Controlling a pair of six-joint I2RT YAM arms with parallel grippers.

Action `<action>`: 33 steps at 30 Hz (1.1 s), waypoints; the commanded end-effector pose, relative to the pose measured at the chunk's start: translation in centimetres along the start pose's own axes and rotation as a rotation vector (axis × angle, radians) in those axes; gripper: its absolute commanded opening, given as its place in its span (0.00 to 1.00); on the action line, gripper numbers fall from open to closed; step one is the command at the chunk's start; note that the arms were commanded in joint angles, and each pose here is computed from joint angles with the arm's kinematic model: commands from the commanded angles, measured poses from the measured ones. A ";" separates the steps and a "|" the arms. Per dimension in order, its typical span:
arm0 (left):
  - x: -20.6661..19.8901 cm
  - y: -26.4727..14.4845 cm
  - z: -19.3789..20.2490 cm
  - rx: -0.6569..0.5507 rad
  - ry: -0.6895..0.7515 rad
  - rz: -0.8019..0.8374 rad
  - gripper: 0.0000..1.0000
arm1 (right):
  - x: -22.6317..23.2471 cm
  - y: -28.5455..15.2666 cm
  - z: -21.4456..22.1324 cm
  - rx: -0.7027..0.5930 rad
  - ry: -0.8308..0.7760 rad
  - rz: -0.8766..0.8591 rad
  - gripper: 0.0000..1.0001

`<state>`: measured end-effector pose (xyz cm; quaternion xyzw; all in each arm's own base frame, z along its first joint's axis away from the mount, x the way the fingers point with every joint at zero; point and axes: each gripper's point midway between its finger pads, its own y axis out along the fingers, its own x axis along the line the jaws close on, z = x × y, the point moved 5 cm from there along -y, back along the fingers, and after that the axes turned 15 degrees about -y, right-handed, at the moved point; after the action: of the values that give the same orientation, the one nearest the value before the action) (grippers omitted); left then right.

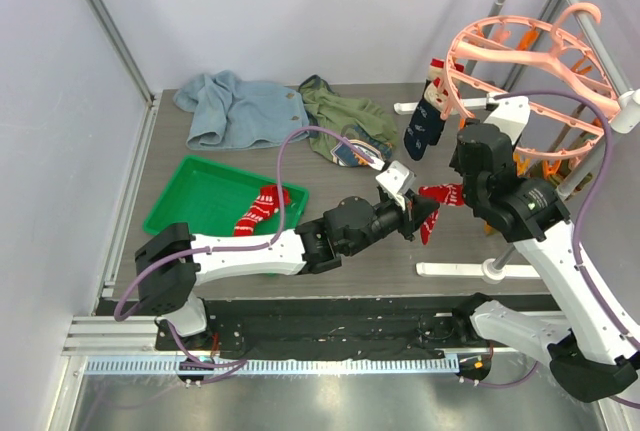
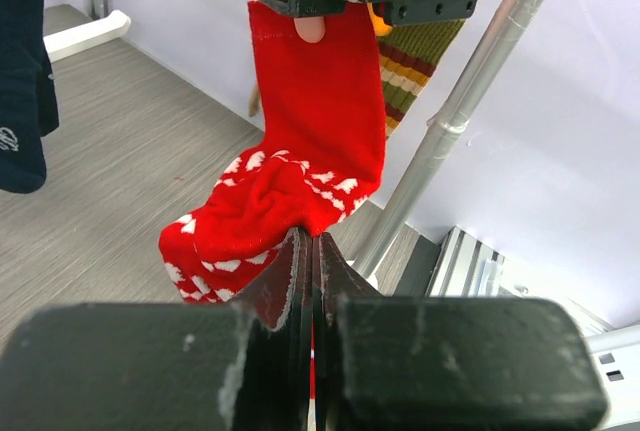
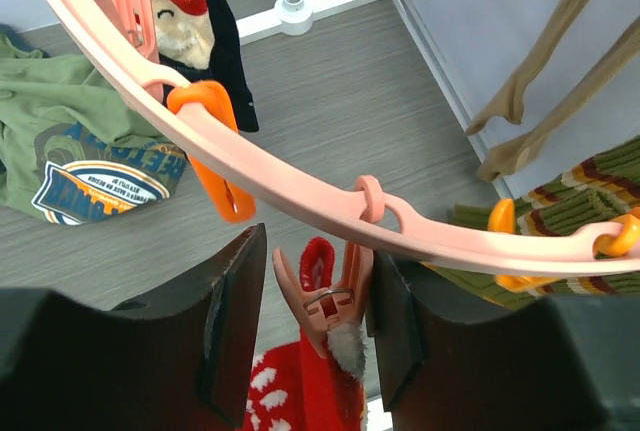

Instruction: Remove the socks clipped to the hanger

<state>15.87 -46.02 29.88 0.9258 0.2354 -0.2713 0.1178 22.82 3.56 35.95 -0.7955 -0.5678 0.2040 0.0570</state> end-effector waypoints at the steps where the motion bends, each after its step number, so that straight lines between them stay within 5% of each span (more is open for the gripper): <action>1: -1.6 0.1 -2.1 -0.082 -0.009 0.056 0.00 | -0.2 0.0 -1.3 -0.047 0.040 0.005 0.50; 7: -1.7 0.2 -2.0 -0.077 -0.013 0.060 0.00 | -0.2 0.6 -1.8 -0.051 0.037 0.017 0.54; 13: -1.6 0.3 -2.0 -0.078 -0.014 0.056 0.00 | 0.0 0.6 -2.3 -0.054 0.064 -0.011 0.38; 14: -1.6 0.2 -1.9 -0.077 -0.014 0.053 0.00 | 0.0 0.5 -2.3 -0.058 0.067 -0.012 0.34; 16: -1.3 0.3 -1.8 -0.079 -0.015 0.038 0.00 | 0.0 0.4 -2.4 -0.058 0.067 -0.023 0.04; 17: -1.3 0.2 -1.9 -0.081 -0.014 0.029 0.00 | -0.1 0.3 -2.4 -0.061 0.068 -0.030 0.01; 25: -0.1 -0.3 -1.7 -0.083 -0.016 -0.041 0.00 | -0.7 -0.5 -2.7 -0.081 0.106 -0.045 0.01; 29: -0.4 -0.1 -1.7 -0.079 -0.022 -0.031 0.00 | -0.7 -0.7 -3.1 -0.090 0.127 -0.054 0.50; 33: -0.7 0.1 -1.7 -0.072 -0.030 -0.015 0.00 | -1.0 -1.0 -3.6 -0.104 0.153 -0.053 0.55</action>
<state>16.40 -45.76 29.74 0.9185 0.2584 -0.2732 0.1225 23.33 3.78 37.10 -0.7860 -0.5906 0.1701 0.0674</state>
